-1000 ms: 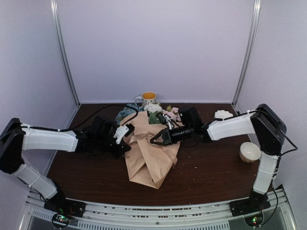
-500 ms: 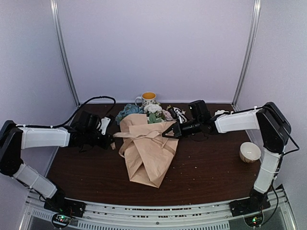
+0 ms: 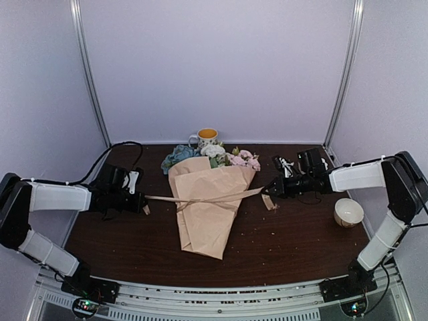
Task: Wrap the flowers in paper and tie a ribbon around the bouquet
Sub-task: Tie the ribbon around the folded bouquet.
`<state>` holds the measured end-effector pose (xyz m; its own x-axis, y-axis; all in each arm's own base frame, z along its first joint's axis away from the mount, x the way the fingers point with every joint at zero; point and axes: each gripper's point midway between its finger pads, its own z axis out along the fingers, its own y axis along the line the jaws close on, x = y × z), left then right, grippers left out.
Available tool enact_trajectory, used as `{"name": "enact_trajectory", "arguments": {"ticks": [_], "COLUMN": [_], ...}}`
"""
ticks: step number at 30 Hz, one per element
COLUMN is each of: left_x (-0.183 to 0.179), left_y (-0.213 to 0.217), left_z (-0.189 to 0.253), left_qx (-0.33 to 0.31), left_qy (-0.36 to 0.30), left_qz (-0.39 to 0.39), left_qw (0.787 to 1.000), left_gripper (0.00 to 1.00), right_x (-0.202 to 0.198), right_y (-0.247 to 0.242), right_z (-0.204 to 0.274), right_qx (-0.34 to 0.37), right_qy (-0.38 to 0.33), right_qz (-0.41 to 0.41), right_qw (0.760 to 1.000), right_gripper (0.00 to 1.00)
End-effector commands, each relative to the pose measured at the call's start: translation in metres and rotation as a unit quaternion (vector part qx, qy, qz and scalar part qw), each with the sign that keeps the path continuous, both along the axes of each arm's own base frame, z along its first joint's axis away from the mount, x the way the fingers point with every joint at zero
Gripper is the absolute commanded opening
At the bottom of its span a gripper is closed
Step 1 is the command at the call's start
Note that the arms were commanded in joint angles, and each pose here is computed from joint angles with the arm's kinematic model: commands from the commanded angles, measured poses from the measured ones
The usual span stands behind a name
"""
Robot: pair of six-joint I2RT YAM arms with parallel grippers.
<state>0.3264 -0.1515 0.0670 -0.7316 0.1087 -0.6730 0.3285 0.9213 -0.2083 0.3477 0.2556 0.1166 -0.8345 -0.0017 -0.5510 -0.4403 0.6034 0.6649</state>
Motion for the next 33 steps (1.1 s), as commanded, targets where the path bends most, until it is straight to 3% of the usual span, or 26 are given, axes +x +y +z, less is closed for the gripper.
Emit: {"name": "enact_trajectory", "arguments": {"ticks": [1,7,12,14,19,23,33], "left_x": [0.01,0.013,0.013,0.012,0.009,0.011,-0.001], "left_y": [-0.001,-0.005,-0.011,-0.019,-0.032,-0.036,-0.114], "left_z": [0.014,0.026,0.038,0.045,0.062,0.095,0.154], "left_qx": [-0.024,-0.029,-0.045,-0.051,-0.046,-0.054,-0.063], "left_qy": [-0.03,-0.056,-0.077,-0.089,-0.125,-0.17,-0.251], "left_qz": [0.009,-0.007,-0.024,-0.043,-0.064,-0.068,-0.157], "left_qw": [0.999,0.998,0.996,0.994,0.989,0.982,0.953], "left_gripper": [0.0,0.0,0.0,0.0,0.0,0.0,0.0], "right_x": [0.002,0.001,-0.014,-0.016,-0.009,0.005,-0.002], "right_y": [-0.012,0.0,0.02,0.022,0.035,0.033,0.08], "right_z": [-0.002,0.028,0.119,0.139,0.123,0.126,0.18], "right_qx": [-0.006,0.018,0.167,0.186,0.055,-0.045,-0.111], "right_qy": [-0.01,-0.046,-0.148,-0.183,-0.229,-0.283,-0.414], "right_qz": [-0.025,0.004,0.055,0.048,0.021,-0.026,-0.049], "right_qw": [1.0,0.999,0.973,0.964,0.972,0.958,0.902], "right_gripper": [0.0,0.0,0.0,0.0,0.0,0.0,0.0]}}
